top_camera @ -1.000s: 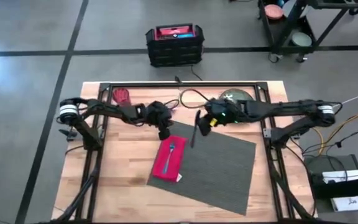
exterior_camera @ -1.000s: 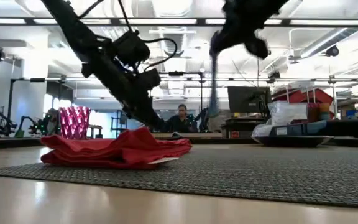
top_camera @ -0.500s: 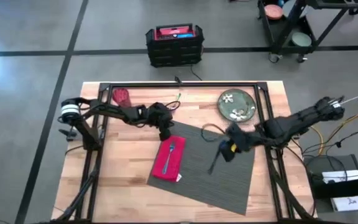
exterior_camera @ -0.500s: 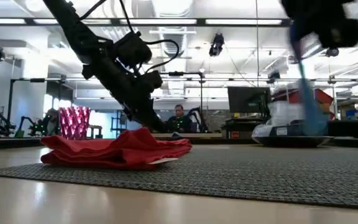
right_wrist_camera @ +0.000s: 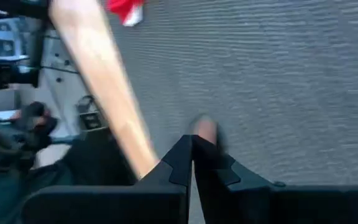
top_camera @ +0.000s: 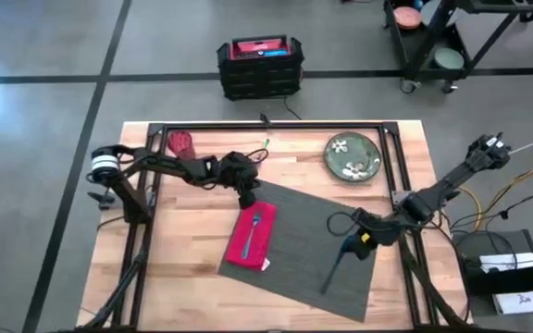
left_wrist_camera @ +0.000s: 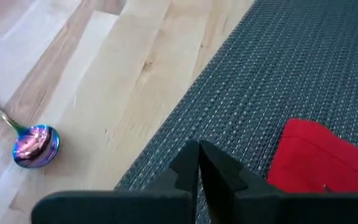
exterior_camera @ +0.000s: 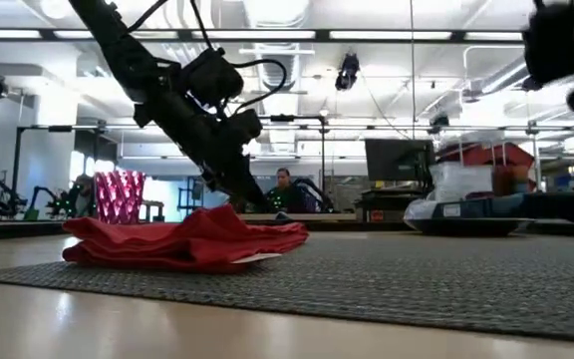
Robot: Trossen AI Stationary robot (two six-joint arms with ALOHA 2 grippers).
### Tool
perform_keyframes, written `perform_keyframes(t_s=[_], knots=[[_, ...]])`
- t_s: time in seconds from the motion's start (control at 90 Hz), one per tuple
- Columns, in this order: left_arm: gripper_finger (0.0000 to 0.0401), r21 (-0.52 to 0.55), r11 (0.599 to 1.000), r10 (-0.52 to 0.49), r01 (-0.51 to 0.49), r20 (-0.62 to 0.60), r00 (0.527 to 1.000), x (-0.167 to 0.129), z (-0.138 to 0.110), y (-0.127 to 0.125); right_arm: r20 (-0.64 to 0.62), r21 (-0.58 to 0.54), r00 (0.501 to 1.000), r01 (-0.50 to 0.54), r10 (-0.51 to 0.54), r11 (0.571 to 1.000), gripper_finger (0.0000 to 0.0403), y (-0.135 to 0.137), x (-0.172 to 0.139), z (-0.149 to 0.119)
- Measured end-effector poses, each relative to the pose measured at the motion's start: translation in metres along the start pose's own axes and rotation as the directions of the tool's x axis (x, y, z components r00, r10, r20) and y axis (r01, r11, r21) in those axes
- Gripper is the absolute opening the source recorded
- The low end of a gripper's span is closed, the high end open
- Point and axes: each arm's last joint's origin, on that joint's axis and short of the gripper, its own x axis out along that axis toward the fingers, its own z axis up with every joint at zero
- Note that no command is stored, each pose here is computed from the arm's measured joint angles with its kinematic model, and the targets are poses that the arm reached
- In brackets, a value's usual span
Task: Set table place
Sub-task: Put the blue knife on the right side of the table mat
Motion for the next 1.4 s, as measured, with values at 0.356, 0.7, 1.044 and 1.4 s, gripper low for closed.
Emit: perform_keyframes(t_s=[0.356, 0.7, 1.044, 1.4], knots=[[0.0, 0.006, 1.0, 0.0, 0.0, 0.009, 1.0, 0.0, 0.001, 0.0, 0.013, 0.015, 0.997, 0.08, -0.08, 0.997, 0.0002, -0.045, 0.012, -0.004], [0.0, 0.006, 1.0, 0.0, 0.0, 0.011, 1.0, 0.0, 0.001, 0.0, 0.008, 0.024, 0.993, 0.122, -0.122, 0.992, 0.0001, -0.056, 0.016, -0.005], [0.0, 0.024, 0.991, -0.131, 0.13, 0.014, 0.991, 0.001, 0.001, -0.02, 0.008, 0.06, 0.987, 0.157, -0.158, 0.986, 0.0001, -0.058, 0.015, -0.005], [0.0, 0.096, 0.964, -0.239, 0.249, -0.103, 0.966, 0.02, -0.023, -0.055, 0.009, 0.086, 0.985, 0.172, -0.174, 0.981, 0.0, -0.059, 0.015, -0.005]])
